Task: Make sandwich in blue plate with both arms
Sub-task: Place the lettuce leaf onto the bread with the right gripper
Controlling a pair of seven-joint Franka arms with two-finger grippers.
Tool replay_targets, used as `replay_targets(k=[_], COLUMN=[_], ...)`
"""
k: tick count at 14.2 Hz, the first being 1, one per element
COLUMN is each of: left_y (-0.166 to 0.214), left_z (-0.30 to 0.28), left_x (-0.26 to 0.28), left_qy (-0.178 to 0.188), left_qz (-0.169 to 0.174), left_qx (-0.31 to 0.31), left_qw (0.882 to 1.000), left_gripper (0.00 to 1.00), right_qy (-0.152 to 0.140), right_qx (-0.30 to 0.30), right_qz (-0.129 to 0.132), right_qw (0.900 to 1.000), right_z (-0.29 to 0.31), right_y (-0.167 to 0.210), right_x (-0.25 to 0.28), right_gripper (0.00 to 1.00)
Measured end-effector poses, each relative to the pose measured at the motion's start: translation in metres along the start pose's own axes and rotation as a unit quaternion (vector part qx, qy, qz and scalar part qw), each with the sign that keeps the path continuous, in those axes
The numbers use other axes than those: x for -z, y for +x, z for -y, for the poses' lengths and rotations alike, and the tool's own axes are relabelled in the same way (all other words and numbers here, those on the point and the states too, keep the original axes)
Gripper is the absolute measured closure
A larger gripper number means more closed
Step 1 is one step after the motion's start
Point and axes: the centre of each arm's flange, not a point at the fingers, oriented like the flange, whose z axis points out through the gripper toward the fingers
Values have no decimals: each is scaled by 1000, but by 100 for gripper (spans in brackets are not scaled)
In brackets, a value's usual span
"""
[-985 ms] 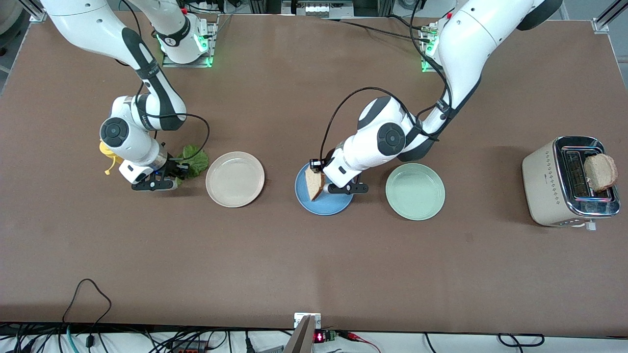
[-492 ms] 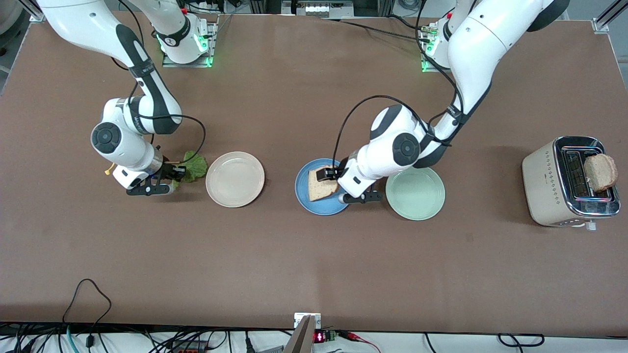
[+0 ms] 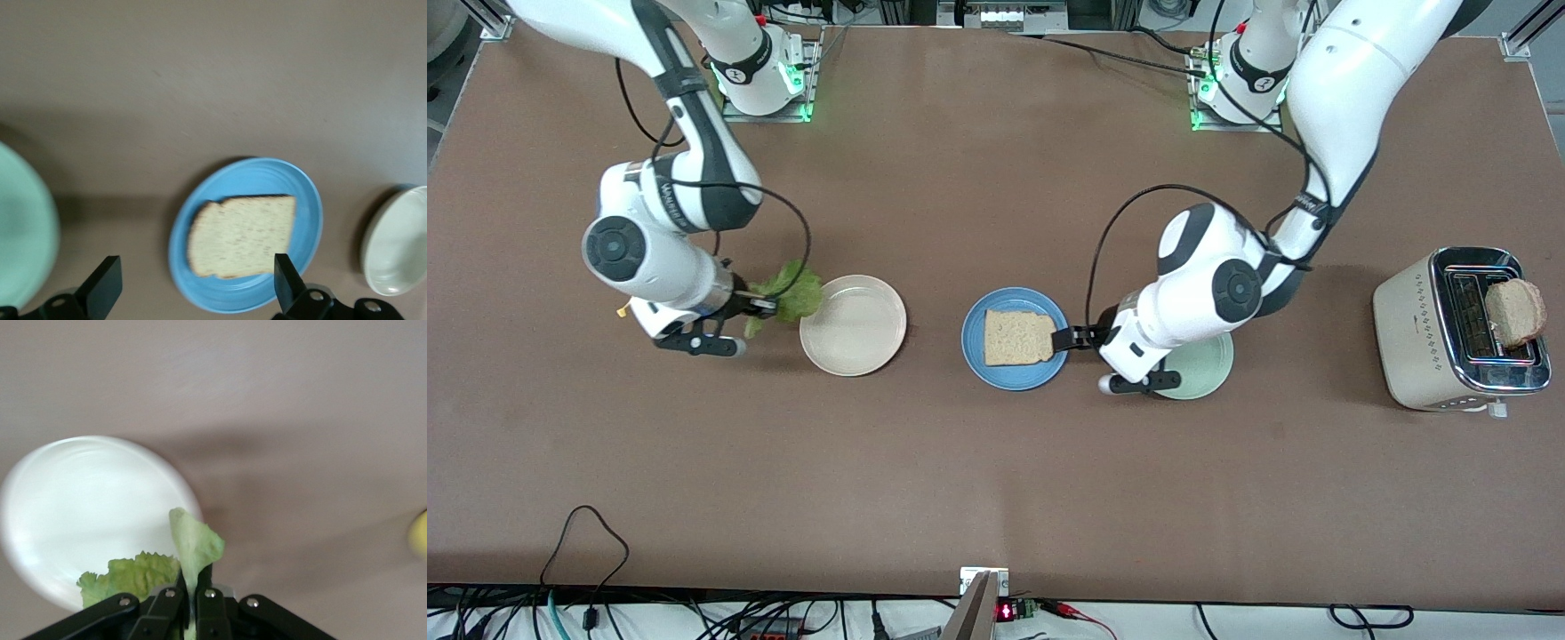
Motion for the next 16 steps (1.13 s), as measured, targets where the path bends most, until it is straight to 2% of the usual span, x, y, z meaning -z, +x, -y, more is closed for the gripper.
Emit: replay_targets(k=[3,6,8,10,12,14,16], left_y=[17,41,53,63,76,74,59], left_z=[30,81,104,126,163,192,199], left_x=[66,121,148,180,222,261,293], left_qy=[36,86,105,123,151,189,191], left_qz=[-40,-63,-55,-44,-59,-63,-50], left_qx=[5,-26,-44,-58,-72,-90,-84], left_qw=[999,994,992,990,984,976,977], left_gripper=[0,0,0,0,0,0,0], right_qy=[33,57,65,80,98,100,113], right_qx=[-85,-175,-227,-282,-333,-359,-379], right_qz=[23,36,36,32,25,26,23], right_qw=[996,982,971,956,937,928,918], right_z=[82,153,193,224,245,260,276], right_y=[-45,-75,-81,-80,-76,-76,-79], right_x=[-1,0,-9,-30,-56,-80,-94], right_gripper=[95,95,95,95,95,95,95])
